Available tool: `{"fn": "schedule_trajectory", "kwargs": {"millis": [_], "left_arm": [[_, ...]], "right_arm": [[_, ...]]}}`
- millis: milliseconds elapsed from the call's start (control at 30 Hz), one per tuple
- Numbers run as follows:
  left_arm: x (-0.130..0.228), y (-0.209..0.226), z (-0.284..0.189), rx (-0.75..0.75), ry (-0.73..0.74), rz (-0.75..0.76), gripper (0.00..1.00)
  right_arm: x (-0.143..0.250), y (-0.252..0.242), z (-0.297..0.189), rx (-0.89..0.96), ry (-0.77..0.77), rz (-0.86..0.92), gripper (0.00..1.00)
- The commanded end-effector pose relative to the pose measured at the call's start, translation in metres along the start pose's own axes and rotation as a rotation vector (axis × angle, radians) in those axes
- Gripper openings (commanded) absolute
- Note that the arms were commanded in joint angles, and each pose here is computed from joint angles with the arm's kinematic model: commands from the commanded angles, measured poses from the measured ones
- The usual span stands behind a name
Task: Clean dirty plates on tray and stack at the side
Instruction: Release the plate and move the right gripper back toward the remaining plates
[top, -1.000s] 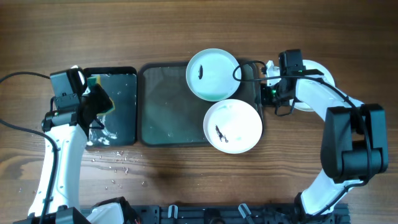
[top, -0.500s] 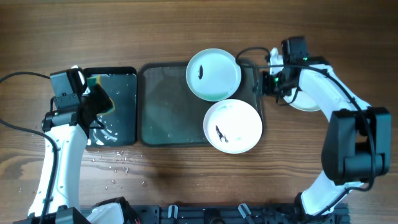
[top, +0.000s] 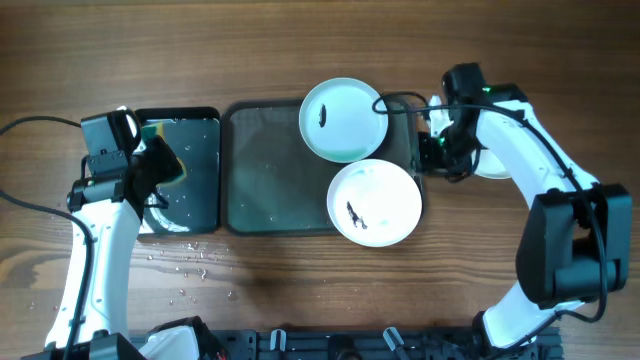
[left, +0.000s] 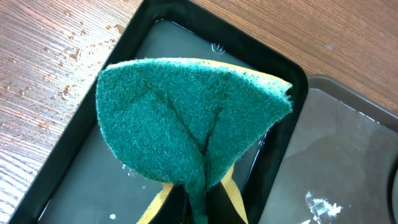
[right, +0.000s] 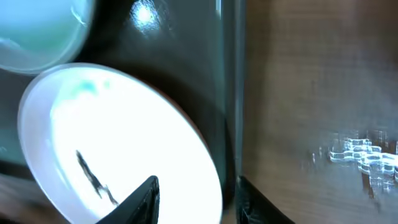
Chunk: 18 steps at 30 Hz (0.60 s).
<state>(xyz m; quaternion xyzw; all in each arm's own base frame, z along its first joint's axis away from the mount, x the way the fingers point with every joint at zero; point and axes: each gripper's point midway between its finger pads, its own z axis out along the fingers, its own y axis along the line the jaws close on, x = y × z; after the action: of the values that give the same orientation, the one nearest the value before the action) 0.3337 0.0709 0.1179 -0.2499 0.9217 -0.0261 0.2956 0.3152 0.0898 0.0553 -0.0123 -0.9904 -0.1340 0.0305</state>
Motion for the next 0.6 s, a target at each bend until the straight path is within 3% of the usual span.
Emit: {"fn": "schedule_trajectory", "kwargs": {"millis": [0,300,400,567], "left_arm": [[0.001,0.0,0.001,0.008,0.005,0.013,0.04],[0.001,0.0,0.001,0.008,0.005,0.013,0.04],[0.001,0.0,0.001,0.008,0.005,0.013,0.04],[0.001,0.0,0.001,0.008,0.005,0.012,0.04]], "right_arm": [[0.012,-0.008,-0.004,0.058,0.032,0.036,0.4],[0.03,-0.01,0.026,0.136,0.058,0.004,0.36],[0.031,-0.001,0.03,0.137,0.055,-0.03,0.25],[0.036,0.008,0.033,0.142,0.064,-0.062,0.2]]}}
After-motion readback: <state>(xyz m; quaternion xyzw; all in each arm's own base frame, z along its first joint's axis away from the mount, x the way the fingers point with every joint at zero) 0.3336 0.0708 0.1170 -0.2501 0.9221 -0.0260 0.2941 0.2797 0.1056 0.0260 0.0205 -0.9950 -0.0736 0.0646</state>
